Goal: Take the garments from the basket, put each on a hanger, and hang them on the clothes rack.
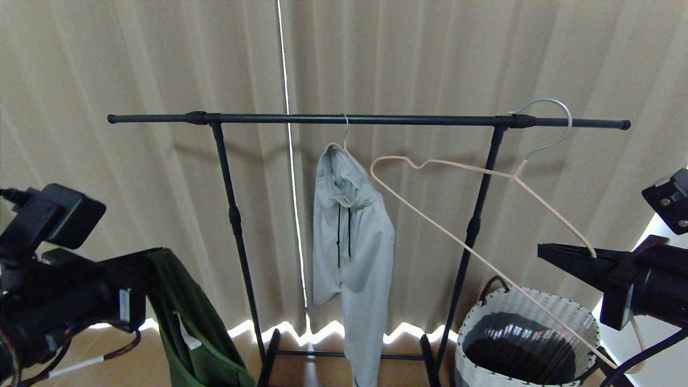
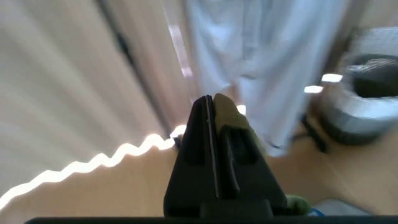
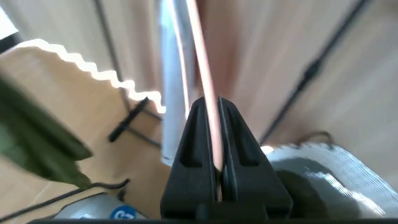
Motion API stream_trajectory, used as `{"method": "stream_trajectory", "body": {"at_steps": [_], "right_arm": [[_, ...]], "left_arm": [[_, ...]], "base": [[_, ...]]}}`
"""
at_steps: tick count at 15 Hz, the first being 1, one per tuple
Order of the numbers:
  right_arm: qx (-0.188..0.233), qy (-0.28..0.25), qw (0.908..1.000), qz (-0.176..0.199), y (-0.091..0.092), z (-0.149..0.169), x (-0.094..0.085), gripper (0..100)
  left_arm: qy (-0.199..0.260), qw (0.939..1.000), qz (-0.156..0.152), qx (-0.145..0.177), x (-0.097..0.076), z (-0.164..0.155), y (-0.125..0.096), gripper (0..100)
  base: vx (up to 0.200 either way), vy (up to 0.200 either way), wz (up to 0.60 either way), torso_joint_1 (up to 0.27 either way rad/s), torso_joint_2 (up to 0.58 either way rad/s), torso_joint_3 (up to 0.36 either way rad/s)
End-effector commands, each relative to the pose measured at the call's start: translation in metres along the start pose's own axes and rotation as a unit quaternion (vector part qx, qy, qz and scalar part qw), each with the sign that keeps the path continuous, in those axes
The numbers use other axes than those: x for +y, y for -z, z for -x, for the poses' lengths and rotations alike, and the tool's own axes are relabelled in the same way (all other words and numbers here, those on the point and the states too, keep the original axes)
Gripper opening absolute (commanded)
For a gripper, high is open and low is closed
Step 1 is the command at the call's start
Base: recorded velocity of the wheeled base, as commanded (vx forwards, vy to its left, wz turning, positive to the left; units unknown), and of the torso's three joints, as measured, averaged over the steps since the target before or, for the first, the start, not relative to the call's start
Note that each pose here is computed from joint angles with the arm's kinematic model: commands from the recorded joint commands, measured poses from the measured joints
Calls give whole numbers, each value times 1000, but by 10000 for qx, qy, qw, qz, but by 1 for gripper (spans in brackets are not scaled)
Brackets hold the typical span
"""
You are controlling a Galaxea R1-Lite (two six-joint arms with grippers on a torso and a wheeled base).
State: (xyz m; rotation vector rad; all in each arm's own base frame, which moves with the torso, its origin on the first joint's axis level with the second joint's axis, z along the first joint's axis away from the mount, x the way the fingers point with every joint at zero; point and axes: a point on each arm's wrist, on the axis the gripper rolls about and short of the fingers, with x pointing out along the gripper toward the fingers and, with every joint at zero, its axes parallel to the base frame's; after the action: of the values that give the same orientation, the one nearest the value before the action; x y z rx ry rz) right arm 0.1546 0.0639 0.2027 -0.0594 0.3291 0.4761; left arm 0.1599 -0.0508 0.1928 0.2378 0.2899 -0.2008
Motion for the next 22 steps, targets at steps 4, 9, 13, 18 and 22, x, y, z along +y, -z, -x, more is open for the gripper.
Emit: {"method": "stream_trajectory", "body": {"at_steps": [4, 9, 13, 18, 22], "right_arm": [[305, -1209, 9922, 52, 9, -23, 41, 0], [308, -1934, 9806, 41, 18, -24, 70, 0], [402, -2111, 9766, 93, 20, -27, 76, 0], [374, -2077, 9774, 94, 15, -58, 85, 0], [483, -2013, 9783, 54, 13, -77, 89, 0]], "left_arm": [[-257, 9962, 816, 163, -29, -74, -58, 0], [-844, 9886, 1220, 256, -35, -101, -80, 0], [-908, 9870, 1315, 199, -37, -102, -83, 0], [-837, 9872, 1342, 194, -40, -97, -83, 0], [-815, 9870, 1376, 161, -41, -94, -84, 0]], "base": [[0, 0, 0, 0, 0, 0], [0, 0, 0, 0, 0, 0], [0, 0, 0, 0, 0, 0], [0, 0, 0, 0, 0, 0], [0, 0, 0, 0, 0, 0]]}}
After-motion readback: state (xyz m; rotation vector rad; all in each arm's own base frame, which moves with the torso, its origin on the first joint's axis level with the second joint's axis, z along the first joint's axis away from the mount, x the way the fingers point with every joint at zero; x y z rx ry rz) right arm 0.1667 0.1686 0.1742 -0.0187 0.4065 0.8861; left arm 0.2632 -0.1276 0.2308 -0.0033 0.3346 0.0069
